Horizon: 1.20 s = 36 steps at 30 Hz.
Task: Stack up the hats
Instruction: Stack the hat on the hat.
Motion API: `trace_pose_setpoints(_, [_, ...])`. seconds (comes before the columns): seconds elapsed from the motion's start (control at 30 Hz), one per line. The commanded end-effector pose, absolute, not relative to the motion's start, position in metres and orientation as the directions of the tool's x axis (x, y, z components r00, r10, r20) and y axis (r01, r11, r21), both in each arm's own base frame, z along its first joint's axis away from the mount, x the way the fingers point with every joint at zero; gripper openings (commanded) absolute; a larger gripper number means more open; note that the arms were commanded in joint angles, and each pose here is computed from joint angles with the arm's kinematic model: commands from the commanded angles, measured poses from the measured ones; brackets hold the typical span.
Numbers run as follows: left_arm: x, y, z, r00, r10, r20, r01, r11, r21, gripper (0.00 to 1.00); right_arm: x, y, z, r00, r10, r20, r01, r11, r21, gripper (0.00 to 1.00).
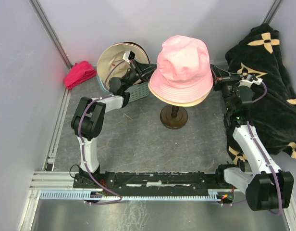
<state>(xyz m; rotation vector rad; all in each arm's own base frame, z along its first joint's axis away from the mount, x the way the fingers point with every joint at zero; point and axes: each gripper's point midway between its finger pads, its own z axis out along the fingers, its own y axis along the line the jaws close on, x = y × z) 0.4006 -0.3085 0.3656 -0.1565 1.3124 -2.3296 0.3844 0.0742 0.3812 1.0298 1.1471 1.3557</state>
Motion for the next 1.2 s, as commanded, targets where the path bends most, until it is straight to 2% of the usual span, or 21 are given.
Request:
trace_pose_setpoints(0.0, [0.387, -0.3, 0.367, -0.881, -0.436, -0.183, 0.387, -0.442, -0.81, 0.03, 0.385, 0.068, 0.353, -0.074, 0.996, -0.055, -0.112, 0.046, 0.993, 0.02])
trace_pose_setpoints(0.47, [0.377, -0.307, 0.385, -0.896, -0.397, -0.201, 0.397, -0.512, -0.762, 0.03, 0.391, 0.067, 0.302, -0.074, 0.99, -0.118, 0.013, 0.119, 0.993, 0.01])
trace_pose_setpoints(1.17, [0.362, -0.306, 0.381, -0.905, -0.381, -0.19, 0.384, -0.537, -0.751, 0.03, 0.393, 0.075, 0.287, -0.135, 0.971, -0.196, 0.055, 0.205, 0.977, 0.02])
